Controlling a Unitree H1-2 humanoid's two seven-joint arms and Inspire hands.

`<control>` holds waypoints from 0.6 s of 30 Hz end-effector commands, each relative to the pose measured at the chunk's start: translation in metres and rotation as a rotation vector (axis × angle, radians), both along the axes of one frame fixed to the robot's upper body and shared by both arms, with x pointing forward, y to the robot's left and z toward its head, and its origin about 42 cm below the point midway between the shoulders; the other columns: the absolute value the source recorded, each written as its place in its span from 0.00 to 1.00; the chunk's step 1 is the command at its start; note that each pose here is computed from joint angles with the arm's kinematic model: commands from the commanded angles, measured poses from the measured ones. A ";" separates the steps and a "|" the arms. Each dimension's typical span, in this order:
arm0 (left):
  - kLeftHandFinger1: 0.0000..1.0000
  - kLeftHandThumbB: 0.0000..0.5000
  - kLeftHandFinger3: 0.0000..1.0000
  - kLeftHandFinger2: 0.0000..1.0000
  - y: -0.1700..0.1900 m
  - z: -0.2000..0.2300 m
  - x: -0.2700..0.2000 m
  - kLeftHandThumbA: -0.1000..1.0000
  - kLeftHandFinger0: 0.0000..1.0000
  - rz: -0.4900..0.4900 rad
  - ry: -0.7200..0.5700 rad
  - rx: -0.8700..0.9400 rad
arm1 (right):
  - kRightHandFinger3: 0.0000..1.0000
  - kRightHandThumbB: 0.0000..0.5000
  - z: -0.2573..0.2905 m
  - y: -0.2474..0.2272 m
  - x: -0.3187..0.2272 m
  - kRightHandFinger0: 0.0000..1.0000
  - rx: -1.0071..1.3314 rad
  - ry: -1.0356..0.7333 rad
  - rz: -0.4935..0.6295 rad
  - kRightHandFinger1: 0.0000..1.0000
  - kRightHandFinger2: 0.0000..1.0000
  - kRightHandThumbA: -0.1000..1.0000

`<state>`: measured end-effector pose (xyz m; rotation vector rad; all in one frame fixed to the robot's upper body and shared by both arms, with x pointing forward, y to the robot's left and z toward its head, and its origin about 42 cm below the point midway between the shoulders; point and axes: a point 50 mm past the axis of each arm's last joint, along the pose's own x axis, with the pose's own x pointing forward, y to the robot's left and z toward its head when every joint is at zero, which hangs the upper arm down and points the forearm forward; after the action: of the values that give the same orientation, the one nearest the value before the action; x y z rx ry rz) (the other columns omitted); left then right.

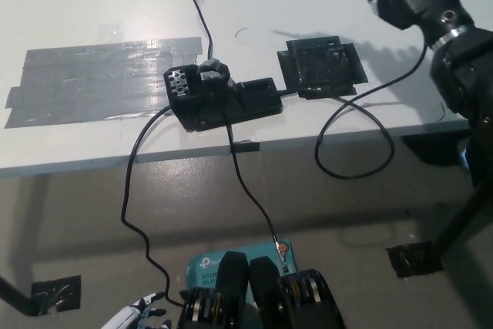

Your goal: The robot uses its right hand to grab the soldering gun kept on the middle of the table and pulls it out of its base and keep it on the right side of the base

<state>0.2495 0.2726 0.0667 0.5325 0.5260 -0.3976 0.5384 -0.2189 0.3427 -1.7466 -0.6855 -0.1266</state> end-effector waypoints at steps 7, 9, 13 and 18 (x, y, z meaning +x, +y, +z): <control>0.77 0.41 1.00 0.93 0.010 0.009 0.003 0.51 0.67 -0.009 -0.004 0.020 | 0.41 0.19 -0.018 -0.024 -0.005 0.00 0.147 0.210 -0.216 0.01 0.23 0.05; 0.74 0.41 1.00 0.90 0.010 0.009 0.003 0.53 0.63 -0.019 -0.005 0.033 | 0.30 0.12 -0.029 -0.025 -0.009 0.00 0.159 0.290 -0.216 0.00 0.23 0.00; 0.78 0.40 1.00 0.93 0.007 0.009 0.004 0.53 0.66 -0.025 -0.007 0.036 | 0.47 0.20 -0.052 -0.026 -0.017 0.00 0.130 0.371 -0.227 0.01 0.25 0.12; 0.80 0.41 1.00 0.95 0.007 0.010 0.005 0.52 0.69 -0.026 -0.008 0.031 | 0.43 0.03 -0.076 -0.020 -0.021 0.00 0.115 0.442 -0.215 0.01 0.26 0.00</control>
<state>0.2511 0.2742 0.0680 0.5448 0.5269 -0.4061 0.5149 -0.2465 0.2554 -1.6867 -0.1890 0.0488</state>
